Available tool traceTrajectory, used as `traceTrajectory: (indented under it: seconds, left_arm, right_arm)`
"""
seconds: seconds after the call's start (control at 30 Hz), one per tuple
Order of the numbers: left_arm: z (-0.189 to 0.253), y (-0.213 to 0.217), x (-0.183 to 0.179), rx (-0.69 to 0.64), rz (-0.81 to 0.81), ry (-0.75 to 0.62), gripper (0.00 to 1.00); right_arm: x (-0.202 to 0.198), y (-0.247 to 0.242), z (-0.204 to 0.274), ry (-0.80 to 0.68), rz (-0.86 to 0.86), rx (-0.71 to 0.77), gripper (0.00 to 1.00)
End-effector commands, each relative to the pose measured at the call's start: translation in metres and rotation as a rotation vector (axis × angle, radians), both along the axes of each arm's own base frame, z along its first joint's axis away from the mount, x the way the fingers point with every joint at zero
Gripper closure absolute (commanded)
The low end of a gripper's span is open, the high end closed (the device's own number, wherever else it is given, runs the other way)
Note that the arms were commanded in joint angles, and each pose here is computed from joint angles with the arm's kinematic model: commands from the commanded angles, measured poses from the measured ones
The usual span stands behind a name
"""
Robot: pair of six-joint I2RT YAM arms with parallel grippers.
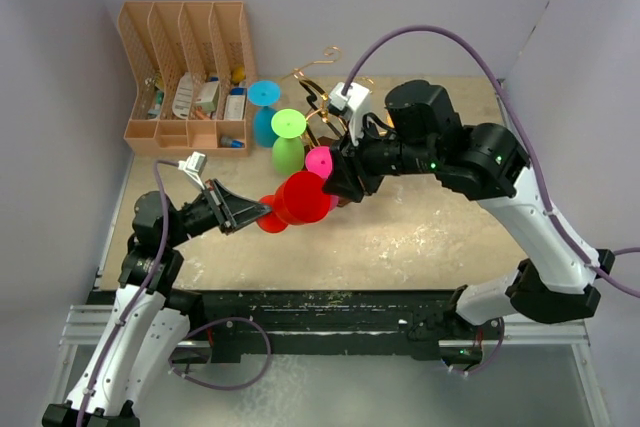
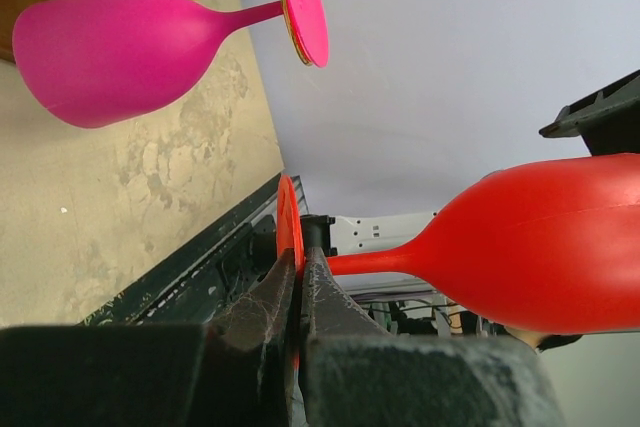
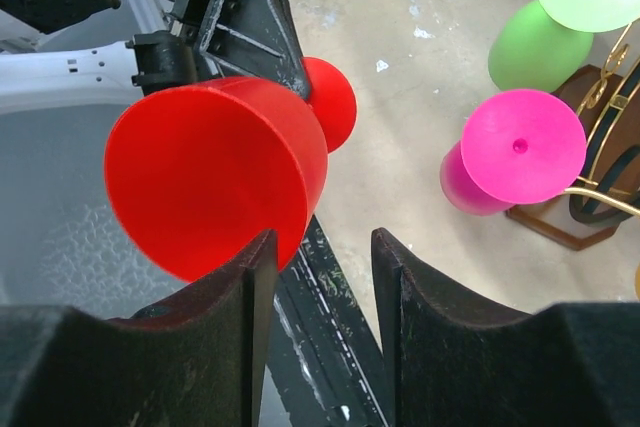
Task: Take the wine glass off the wine glass rack
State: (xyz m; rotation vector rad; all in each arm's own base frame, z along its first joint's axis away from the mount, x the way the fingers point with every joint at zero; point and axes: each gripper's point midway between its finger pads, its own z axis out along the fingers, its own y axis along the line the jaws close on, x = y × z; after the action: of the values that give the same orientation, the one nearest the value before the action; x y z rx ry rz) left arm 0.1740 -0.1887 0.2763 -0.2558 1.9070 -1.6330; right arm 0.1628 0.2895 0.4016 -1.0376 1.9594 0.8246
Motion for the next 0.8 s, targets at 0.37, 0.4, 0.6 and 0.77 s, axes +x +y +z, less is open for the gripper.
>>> traceTrajectory:
  seconds: [0.37, 0.4, 0.6, 0.77]
  left_arm:
    - [0.037, 0.001, -0.001, -0.008, -0.005, -0.134, 1.0]
    - [0.036, 0.001, 0.0, -0.006, -0.005, -0.131, 1.0]
    - [0.038, 0.003, 0.004, 0.025, 0.019, -0.144, 0.45]
    - [0.039, 0.005, 0.008, 0.062, 0.033, -0.155, 0.34]
  right_arm:
    - [0.015, 0.017, 0.014, -0.01, -0.033, 0.043, 1.0]
    - [0.017, 0.014, 0.017, -0.024, -0.053, 0.047, 1.0]
    - [0.036, -0.02, 0.06, -0.146, -0.251, 0.106, 1.0]
    - [0.057, -0.063, 0.11, -0.269, -0.474, 0.191, 1.0]
